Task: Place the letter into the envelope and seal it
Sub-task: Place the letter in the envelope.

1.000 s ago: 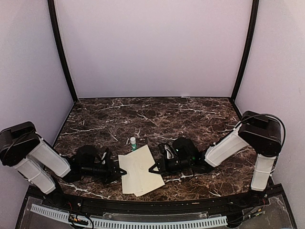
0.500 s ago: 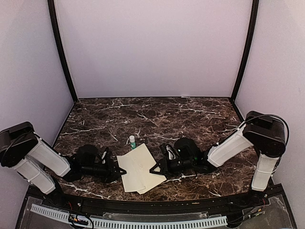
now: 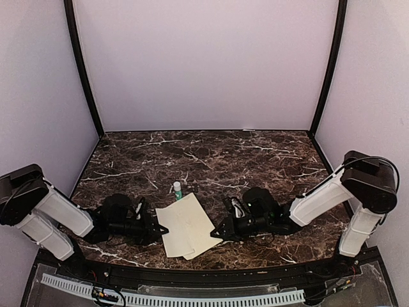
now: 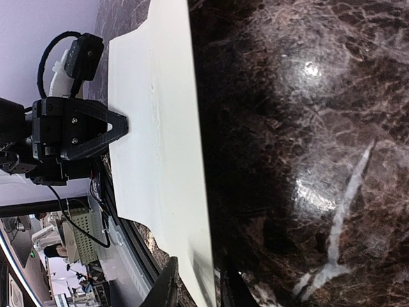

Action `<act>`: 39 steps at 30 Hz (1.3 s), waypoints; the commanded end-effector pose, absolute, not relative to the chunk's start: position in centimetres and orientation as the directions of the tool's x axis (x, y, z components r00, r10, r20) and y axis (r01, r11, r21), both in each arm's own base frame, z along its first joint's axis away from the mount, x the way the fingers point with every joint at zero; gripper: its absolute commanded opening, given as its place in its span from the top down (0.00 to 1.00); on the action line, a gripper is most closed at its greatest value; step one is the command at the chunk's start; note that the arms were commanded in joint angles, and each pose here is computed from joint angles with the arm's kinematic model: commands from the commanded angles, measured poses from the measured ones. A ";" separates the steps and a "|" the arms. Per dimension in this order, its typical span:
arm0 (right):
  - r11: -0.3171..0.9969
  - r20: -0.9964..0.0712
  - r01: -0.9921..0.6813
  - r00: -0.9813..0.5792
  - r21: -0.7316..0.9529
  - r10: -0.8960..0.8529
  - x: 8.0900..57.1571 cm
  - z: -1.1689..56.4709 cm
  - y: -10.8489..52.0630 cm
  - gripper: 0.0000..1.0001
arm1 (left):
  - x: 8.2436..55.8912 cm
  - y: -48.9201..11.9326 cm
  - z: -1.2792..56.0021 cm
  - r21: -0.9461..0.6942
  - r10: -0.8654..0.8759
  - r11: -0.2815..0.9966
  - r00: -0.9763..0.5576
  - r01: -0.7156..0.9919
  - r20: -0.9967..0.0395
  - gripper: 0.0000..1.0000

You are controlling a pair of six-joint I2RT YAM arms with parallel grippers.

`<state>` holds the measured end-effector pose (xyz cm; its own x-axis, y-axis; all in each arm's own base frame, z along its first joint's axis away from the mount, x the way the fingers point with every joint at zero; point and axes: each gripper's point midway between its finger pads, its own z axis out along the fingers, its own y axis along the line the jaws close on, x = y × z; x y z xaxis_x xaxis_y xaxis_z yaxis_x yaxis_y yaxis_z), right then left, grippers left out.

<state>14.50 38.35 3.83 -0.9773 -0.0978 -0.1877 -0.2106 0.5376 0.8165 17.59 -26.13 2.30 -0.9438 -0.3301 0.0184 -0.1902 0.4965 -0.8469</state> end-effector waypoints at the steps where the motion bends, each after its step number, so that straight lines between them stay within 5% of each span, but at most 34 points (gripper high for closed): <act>1: 0.528 -0.197 -0.222 -0.975 0.820 -0.104 14.2 4.3 38.1 0.81 | 18.0 -26.2 2.8 -0.852 -0.334 0.496 -0.943 -0.169 -0.007 1.00; 9: 0.531 -0.185 -0.217 -0.976 0.819 -0.113 13.6 4.3 37.7 0.87 | 18.0 -26.0 2.8 -0.850 -0.339 0.498 -0.941 -0.171 -0.010 1.00; 12: 0.532 -0.184 -0.220 -0.975 0.817 -0.121 13.4 4.2 37.6 1.00 | 18.1 -25.9 2.8 -0.849 -0.342 0.501 -0.939 -0.170 -0.014 1.00; 39: 0.437 -0.153 -0.200 -0.978 0.877 -0.141 12.1 5.9 40.1 1.00 | 18.2 -27.8 3.7 -0.869 -0.333 0.470 -0.943 -0.152 -0.015 1.00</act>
